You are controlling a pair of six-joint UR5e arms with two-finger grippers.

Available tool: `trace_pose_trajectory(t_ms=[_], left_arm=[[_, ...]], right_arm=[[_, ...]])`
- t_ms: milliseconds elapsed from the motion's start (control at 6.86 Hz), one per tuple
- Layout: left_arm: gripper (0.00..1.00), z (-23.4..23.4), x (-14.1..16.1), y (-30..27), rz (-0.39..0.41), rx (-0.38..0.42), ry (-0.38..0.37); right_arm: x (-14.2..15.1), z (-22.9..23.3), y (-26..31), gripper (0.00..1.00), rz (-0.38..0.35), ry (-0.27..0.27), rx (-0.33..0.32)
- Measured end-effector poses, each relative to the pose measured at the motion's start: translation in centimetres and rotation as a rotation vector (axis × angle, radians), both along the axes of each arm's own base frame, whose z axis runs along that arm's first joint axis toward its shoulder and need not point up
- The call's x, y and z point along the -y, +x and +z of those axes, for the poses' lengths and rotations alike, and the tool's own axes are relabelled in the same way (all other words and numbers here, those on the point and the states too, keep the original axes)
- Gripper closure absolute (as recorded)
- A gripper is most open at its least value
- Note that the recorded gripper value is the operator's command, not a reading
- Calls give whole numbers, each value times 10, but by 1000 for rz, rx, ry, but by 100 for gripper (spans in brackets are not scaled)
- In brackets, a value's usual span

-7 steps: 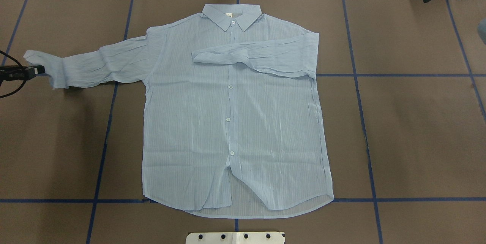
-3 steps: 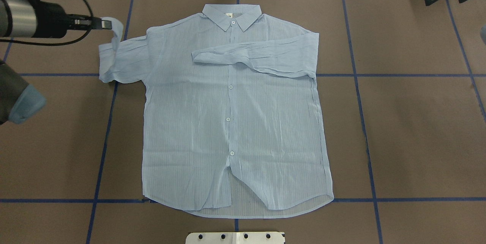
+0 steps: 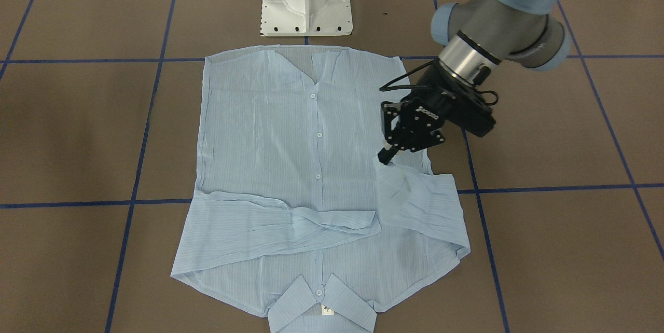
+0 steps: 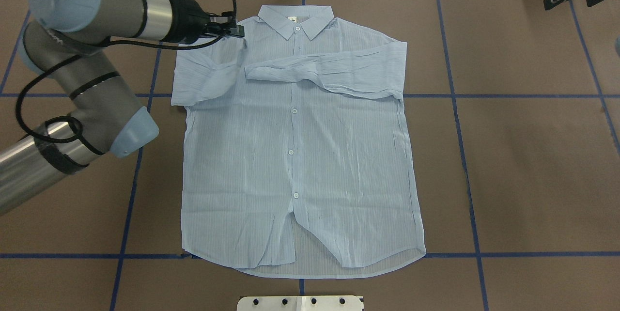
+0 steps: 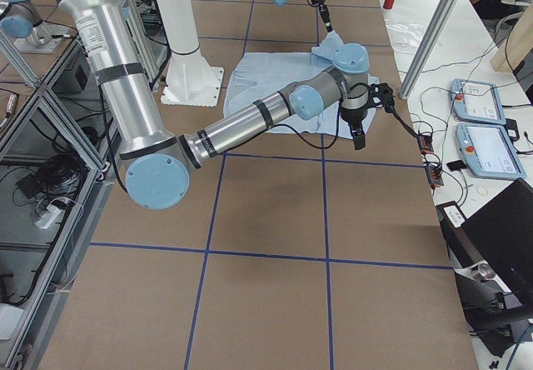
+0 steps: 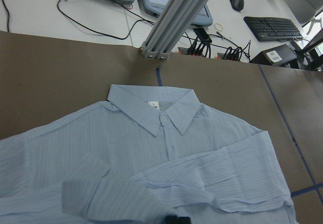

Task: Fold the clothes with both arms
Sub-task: 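Carry the grasped sleeve with the left gripper across the shirt front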

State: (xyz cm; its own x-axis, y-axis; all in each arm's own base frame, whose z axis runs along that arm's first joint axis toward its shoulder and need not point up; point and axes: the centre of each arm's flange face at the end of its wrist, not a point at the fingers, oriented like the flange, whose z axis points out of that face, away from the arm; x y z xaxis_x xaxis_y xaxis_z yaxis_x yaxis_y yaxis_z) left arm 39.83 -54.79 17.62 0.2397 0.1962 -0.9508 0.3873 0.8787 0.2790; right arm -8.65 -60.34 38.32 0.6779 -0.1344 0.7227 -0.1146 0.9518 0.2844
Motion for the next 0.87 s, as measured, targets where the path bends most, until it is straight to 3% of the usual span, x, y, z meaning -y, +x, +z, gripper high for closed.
trace_pose_trajectory(t_ms=[292,583,729,875], left_arm=[[100,-38,-13,79,-27,-10,-18],[100,-38,-36,150,-45,30,-30],[3,-35,-51,187,-46,58,-35],[0,-33,-66,219,-38,84,-39]], right_arm=[[-1,2,0,0,1,-4,-1],[-1,4,0,0,2,-9,-2],[0,5,0,0,2,-11,-3],[0,6,-1,0,2,-13,-4]])
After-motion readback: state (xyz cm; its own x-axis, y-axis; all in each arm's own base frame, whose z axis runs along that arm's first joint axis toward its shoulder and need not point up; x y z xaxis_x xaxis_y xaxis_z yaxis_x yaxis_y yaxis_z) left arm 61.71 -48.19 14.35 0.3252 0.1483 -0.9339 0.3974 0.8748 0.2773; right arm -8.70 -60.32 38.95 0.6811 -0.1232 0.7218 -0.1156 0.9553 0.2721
